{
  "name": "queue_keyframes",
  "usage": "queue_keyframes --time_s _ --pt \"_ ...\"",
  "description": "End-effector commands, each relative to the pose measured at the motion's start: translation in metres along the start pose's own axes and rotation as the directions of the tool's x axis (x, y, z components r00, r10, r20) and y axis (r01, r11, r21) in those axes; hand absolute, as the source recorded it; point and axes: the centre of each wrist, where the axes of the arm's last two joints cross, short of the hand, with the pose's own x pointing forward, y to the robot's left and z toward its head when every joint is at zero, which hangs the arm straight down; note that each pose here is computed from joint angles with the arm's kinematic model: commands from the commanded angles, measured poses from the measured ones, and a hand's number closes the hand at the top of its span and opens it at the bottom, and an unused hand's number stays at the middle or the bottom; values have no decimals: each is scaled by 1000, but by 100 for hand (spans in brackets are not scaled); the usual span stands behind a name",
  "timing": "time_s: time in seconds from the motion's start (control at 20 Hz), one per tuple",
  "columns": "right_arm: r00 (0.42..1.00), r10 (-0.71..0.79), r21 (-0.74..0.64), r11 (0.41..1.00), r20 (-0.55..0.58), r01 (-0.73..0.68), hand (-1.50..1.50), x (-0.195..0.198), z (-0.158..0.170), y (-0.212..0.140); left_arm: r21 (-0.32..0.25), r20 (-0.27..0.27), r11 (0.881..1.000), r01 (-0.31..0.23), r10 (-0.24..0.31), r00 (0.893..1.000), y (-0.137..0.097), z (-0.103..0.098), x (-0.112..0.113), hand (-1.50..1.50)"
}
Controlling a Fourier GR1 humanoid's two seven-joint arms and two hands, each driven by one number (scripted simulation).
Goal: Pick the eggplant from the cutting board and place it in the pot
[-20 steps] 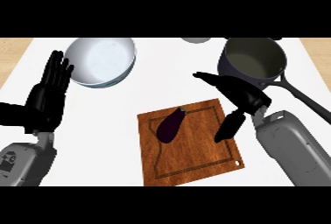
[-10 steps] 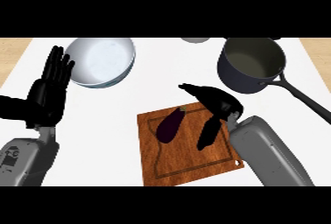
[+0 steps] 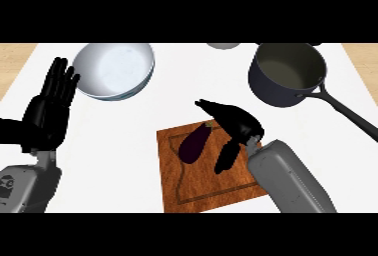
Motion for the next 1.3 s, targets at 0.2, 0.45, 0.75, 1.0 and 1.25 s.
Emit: queue_keyframes --time_s 0.2,0.45,0.75,1.0,1.25 --pt "990 88 24 996 -109 -86 -150 3 -22 21 3 14 1000 -5 5 1000 -8 -10 -9 0" --pt "992 66 30 998 -111 -63 -150 -4 -41 31 6 13 1000 -1 1 1000 -4 -4 -1 0" --pt "995 42 28 999 -94 -40 -150 -15 -59 36 -4 -7 1000 -11 11 1000 11 -1 8 0" --pt "997 31 30 999 -65 -29 -150 -35 -57 72 -4 26 1000 0 1 1000 -6 -8 -10 0" --pt "992 104 38 994 70 -107 150 -3 -65 67 -11 16 1000 -12 12 1000 -3 -7 9 0"
